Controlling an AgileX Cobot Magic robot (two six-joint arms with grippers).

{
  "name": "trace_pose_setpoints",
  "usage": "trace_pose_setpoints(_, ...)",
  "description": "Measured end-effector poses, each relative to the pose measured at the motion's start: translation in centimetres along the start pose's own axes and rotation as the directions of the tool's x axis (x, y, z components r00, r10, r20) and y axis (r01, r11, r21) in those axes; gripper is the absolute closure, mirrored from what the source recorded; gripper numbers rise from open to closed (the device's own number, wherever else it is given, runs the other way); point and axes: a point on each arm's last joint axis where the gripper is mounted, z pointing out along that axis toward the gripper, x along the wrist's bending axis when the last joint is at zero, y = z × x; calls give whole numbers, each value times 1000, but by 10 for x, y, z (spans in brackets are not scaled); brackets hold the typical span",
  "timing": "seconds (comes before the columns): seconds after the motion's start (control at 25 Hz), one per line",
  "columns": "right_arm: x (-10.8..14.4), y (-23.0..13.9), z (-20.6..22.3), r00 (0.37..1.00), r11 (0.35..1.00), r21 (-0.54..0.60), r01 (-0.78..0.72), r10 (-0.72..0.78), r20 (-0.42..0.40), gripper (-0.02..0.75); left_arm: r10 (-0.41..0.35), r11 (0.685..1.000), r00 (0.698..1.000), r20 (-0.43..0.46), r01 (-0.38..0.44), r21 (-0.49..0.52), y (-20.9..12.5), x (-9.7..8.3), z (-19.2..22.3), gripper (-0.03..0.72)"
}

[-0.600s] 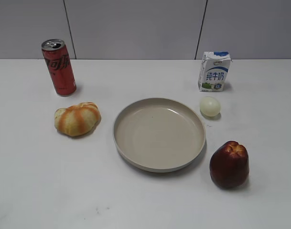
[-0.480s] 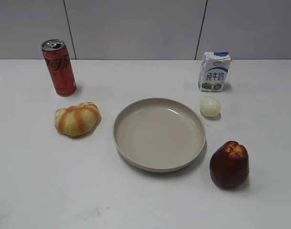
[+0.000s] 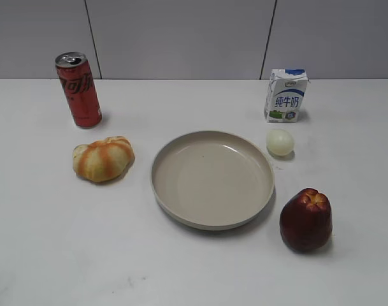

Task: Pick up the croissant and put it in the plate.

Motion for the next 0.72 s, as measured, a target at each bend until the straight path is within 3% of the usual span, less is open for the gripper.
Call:
trace_pose_setpoints(0.2,0,0,0,1000,1000,0,0,0,0,150,17,1000,998,53,-18,19,35,1,26,118)
trace_pose_setpoints(0.4,0,0,0,1000,1000,0,-1,1,0,150,11,996,990,143,-23,83,69,-3,66,42)
trace_pose_setpoints(0.56,0,0,0,1000,1000,0,-1,1,0,150,112,979,969,222,-145,142,98,-10,103,32)
trace_pose_setpoints(0.72,0,0,0,1000,1000,0,0,0,0,150,230,934,917,325,-302,190,129,-23,149,36)
